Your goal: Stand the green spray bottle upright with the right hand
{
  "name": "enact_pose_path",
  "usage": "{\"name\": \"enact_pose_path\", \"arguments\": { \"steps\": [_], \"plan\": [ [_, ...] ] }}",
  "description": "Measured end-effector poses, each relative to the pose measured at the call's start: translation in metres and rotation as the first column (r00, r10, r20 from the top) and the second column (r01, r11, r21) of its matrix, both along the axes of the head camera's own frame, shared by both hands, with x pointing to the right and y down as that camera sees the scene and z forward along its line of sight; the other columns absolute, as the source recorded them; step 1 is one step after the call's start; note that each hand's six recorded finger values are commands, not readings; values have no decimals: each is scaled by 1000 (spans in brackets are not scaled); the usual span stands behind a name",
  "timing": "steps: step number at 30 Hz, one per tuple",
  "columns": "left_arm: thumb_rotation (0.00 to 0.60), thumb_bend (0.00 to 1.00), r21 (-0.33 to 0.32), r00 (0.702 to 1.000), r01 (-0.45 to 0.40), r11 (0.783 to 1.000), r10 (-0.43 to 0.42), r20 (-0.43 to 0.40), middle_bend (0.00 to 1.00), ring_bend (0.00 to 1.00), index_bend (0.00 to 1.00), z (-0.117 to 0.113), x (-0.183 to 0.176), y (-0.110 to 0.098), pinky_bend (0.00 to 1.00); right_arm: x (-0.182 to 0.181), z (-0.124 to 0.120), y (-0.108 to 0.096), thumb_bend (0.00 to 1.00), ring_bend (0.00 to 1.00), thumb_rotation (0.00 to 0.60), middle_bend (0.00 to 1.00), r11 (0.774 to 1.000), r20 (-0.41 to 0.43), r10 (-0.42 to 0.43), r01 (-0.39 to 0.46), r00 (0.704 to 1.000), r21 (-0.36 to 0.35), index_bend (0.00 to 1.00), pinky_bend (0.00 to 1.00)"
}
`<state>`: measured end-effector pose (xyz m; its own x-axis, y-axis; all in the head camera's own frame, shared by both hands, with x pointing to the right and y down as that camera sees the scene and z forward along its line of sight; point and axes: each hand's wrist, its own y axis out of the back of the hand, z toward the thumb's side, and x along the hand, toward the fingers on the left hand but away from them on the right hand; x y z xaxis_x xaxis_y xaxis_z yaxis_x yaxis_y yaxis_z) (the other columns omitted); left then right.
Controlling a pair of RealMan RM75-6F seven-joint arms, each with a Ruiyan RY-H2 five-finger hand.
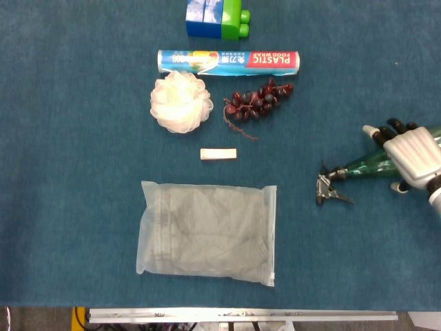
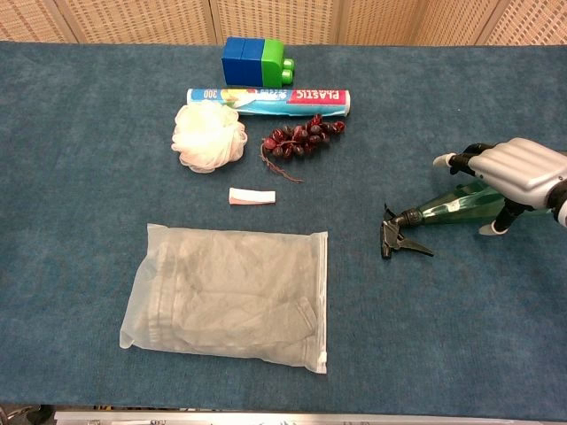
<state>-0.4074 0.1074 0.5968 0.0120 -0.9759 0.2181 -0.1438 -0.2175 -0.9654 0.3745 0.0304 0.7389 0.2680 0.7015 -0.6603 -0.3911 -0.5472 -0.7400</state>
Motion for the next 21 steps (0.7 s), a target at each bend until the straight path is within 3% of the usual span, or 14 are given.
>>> {"name": "enact_pose_path", "arguments": {
  "steps": [12, 21],
  "plan": [
    [600, 601, -5, 1000, -1, 1000, 1, 2, 568, 541, 314, 0, 1, 1, 960, 2, 7, -2, 58, 224, 600, 362, 1000, -3, 6, -6, 1000, -7, 233, 312],
    [600, 601, -5, 1000, -2, 1000, 2, 0, 568, 541, 314, 0, 1, 1, 960, 4, 10, -4, 150, 368, 600, 516, 999, 21, 22, -23, 1000, 23, 402, 406]
  ]
}}
